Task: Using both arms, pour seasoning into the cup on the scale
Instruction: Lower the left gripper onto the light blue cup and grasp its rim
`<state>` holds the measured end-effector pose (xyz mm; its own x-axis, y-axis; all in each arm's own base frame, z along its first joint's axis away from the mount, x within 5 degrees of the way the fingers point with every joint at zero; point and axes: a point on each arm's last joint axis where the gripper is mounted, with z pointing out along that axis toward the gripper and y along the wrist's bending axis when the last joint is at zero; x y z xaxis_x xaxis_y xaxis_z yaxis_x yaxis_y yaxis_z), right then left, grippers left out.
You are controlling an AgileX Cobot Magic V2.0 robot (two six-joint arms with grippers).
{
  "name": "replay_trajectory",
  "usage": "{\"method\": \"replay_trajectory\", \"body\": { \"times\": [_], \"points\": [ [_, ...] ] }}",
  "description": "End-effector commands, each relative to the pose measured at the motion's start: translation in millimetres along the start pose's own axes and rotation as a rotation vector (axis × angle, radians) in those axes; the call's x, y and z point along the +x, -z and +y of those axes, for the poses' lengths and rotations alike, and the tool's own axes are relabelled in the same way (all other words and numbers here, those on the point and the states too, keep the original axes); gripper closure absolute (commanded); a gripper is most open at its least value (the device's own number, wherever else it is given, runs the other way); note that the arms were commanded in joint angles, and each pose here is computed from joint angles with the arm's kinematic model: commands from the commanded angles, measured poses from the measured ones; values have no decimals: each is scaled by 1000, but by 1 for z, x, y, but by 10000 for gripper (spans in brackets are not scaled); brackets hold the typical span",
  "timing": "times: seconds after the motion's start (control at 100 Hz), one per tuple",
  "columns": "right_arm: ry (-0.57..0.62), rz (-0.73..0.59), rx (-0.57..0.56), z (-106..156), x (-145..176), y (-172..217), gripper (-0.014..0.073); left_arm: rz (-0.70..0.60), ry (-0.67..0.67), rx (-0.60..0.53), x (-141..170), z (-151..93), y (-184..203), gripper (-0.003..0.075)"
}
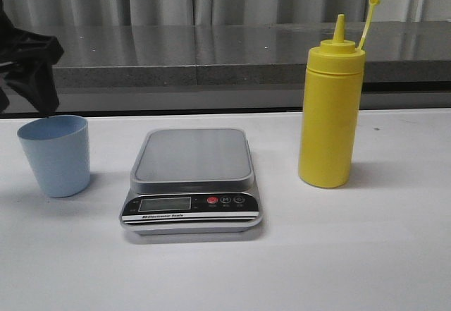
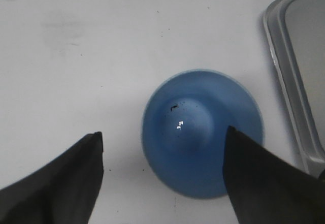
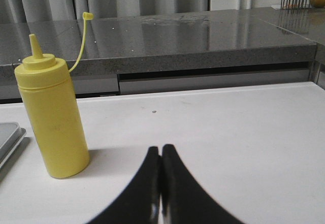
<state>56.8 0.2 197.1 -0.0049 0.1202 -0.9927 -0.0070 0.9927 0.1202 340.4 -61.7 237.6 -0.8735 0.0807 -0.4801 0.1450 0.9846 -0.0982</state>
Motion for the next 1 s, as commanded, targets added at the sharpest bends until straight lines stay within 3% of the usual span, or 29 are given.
{"method": "replay_trajectory", "body": {
  "times": [0.0,0.21,0.51,0.61,0.8,0.99],
  "points": [
    [9,-95,-14,1,-9,1,662,-70,4,10,-17,-3,6,247],
    [9,-95,-14,1,-9,1,662,3,9,6,-17,-1,-22,248],
    [9,-95,-14,1,-9,1,662,23,23,14,-16,-1,-31,265],
    [9,-95,-14,1,-9,1,662,12,23,13,-17,-1,-31,340],
    [9,-95,-14,1,-9,1,662,23,23,14,-16,-1,-31,552],
    [9,-95,-14,1,-9,1,662,22,23,14,-16,-1,-30,701]
  ]
}}
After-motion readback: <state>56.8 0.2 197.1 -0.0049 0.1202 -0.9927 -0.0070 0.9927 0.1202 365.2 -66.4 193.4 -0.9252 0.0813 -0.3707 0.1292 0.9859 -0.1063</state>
